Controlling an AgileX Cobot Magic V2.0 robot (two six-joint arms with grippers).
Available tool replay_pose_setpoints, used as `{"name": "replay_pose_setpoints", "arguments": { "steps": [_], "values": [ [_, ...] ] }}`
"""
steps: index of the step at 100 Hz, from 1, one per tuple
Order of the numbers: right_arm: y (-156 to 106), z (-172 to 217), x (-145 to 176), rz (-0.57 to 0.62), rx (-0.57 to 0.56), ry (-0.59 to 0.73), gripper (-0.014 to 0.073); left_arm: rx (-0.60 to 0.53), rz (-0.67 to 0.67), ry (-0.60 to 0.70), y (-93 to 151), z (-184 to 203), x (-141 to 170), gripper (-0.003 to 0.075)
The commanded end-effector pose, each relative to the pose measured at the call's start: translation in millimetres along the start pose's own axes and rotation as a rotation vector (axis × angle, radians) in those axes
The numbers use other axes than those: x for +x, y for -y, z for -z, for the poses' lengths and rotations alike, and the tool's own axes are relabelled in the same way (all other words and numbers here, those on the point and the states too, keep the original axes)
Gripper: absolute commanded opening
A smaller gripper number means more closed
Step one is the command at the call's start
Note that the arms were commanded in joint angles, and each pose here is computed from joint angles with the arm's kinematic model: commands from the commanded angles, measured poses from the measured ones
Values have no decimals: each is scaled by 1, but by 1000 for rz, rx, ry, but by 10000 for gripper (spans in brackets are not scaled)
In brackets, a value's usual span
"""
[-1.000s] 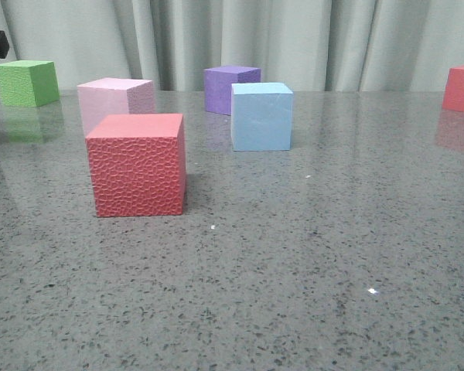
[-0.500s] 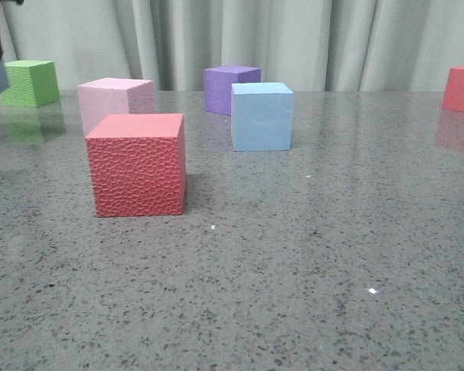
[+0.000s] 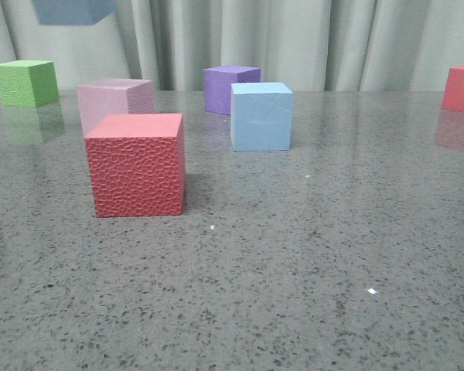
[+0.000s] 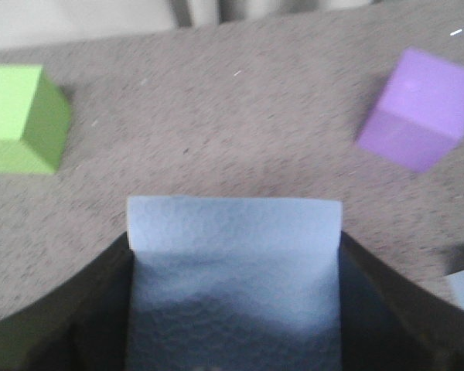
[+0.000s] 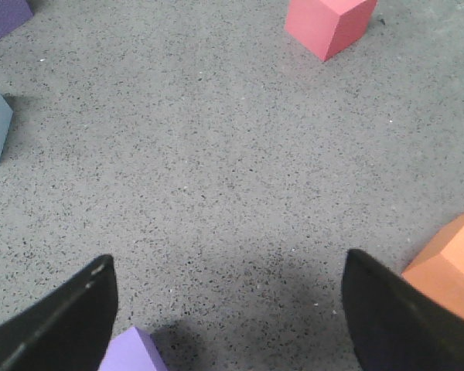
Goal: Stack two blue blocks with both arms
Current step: 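Lift the cube with the left gripper and carry it above the first cube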
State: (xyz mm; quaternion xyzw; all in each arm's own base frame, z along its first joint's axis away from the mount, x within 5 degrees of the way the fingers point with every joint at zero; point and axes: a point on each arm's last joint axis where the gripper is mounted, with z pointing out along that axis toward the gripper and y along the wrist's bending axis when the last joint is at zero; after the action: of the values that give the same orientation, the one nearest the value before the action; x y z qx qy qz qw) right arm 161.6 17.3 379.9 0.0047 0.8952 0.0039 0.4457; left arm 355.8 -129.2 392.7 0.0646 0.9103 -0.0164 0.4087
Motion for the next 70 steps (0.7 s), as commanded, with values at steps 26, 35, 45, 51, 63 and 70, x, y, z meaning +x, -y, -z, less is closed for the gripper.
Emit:
{"name": "replay_pose_setpoints", "arguments": {
  "steps": [26,35,45,51,63,70],
  "values": [
    [0,9,-11,3,-13,100,592,162,-21,113,55,17,-25,261],
    [0,9,-11,2,-14,99,592,210,-6,94,70,11,-25,261],
    [0,9,-11,1,-15,99,592,248,7,82,88,5,-24,261],
    [0,9,-11,1,-15,98,592,266,-2,76,99,3,-22,261],
    [0,9,-11,-3,-19,97,592,289,-14,64,114,1,-18,261],
    [0,9,-11,-3,-19,97,592,298,-22,57,121,0,-15,261]
  ]
}}
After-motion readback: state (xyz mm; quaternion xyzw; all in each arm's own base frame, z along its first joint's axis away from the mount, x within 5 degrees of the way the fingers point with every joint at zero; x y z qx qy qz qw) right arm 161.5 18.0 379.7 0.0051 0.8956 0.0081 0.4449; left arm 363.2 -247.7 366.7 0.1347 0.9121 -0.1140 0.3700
